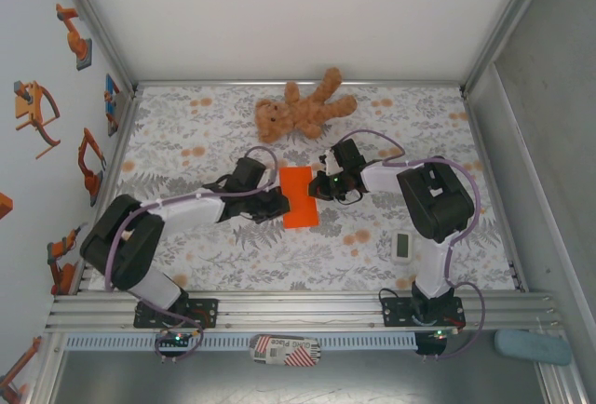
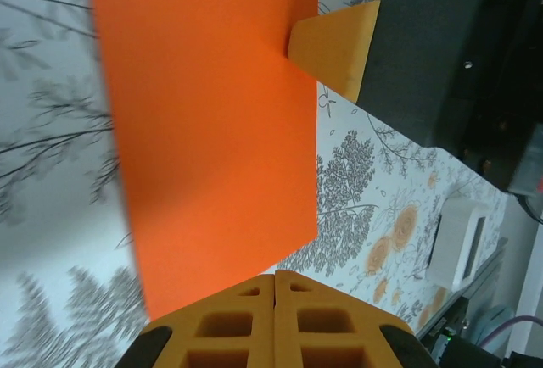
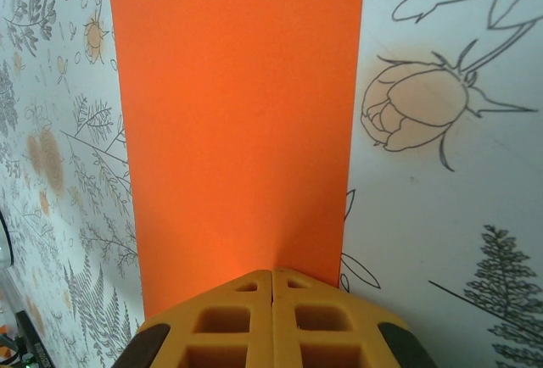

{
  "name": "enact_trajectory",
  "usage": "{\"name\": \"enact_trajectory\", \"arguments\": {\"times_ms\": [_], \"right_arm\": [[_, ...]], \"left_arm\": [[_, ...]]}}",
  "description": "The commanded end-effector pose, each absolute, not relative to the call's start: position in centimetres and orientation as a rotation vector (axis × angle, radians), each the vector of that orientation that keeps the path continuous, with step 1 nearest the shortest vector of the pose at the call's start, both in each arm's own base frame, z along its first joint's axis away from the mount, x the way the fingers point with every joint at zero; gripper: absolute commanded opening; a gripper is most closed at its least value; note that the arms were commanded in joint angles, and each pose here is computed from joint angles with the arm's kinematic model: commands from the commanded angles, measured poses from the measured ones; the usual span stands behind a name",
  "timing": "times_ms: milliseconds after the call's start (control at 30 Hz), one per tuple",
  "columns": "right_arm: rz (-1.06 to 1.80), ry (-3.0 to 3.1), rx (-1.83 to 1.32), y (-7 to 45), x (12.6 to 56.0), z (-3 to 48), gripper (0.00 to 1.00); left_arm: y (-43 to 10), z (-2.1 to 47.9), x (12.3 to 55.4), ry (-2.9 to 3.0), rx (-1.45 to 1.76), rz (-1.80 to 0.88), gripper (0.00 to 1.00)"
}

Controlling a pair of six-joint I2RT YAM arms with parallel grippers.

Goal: Fold a paper plane with a square sheet of paper (pick it up from the middle)
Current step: First fold the square sheet of paper in half at the center of the table.

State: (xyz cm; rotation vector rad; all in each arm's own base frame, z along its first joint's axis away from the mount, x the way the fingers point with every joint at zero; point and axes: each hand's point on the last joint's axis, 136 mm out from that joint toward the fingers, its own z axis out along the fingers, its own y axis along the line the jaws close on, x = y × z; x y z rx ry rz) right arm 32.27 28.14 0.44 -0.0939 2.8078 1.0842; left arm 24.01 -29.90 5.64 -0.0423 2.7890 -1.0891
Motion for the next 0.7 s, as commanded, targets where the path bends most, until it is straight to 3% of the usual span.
{"name": "enact_trajectory", "arguments": {"times_ms": [0,367,500,667], "right_arm": [[0.407,3.209,0.163,18.2,25.7,-9.9,0.00],[0.422,3.209,0.165,18.3,25.7,-9.7,0.00],[0.472,3.187,0.163,19.0,26.5,-8.6,0.00],[0.628,3.087,0.132,21.4,29.2,-4.2,0.00]], "left_arm": [[-30.8,4.1,23.5,2.839,-0.002,-1.070,0.07],[-26.5,-1.1,19.5,3.025,-0.117,-0.882,0.06],[-24.9,-0.1,18.6,3.022,-0.106,-0.830,0.06],[-25.6,3.6,20.4,2.908,-0.062,-0.889,0.07]]}}
